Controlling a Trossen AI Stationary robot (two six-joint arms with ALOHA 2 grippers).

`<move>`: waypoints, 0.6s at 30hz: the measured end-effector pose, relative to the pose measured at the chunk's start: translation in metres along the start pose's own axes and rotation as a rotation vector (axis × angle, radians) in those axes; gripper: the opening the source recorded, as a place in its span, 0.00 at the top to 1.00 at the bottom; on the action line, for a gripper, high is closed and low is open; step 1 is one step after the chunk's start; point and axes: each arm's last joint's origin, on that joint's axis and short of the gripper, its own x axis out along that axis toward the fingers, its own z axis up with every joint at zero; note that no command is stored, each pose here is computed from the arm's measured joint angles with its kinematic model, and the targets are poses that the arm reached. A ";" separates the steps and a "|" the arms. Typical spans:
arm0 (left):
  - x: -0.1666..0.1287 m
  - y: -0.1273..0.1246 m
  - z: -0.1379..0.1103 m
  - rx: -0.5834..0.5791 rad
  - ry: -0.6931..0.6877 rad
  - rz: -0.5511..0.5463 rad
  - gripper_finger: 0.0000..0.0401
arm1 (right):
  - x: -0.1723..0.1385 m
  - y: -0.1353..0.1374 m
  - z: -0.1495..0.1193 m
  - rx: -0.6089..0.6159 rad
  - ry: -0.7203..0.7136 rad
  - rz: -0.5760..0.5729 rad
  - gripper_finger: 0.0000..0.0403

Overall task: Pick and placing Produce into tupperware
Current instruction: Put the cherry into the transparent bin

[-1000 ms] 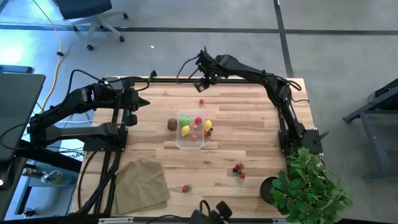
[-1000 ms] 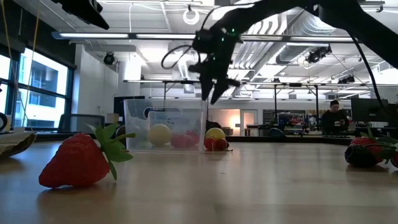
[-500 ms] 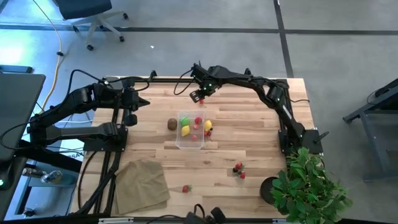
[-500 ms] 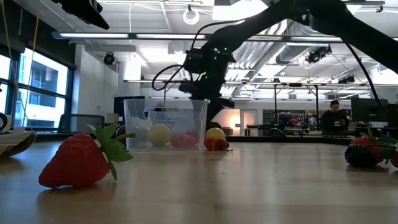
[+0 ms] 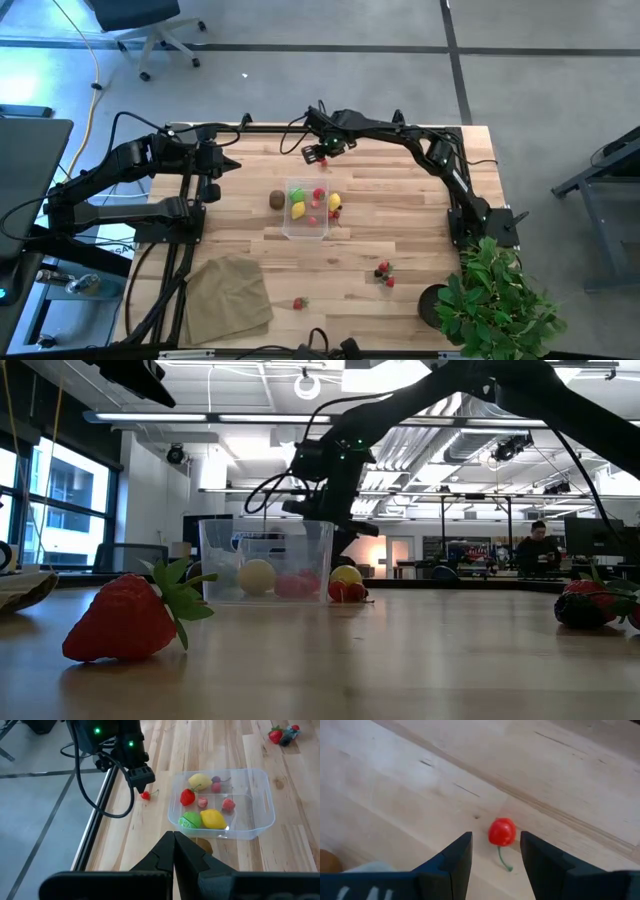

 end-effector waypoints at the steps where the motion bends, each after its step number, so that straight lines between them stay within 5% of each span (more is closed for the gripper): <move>1: 0.000 0.000 0.000 0.000 0.000 0.001 1.00 | 0.000 0.000 0.000 0.002 -0.003 0.001 0.61; 18: 0.000 0.000 0.000 0.000 0.000 0.000 1.00 | 0.021 0.000 -0.007 0.058 0.030 -0.071 0.40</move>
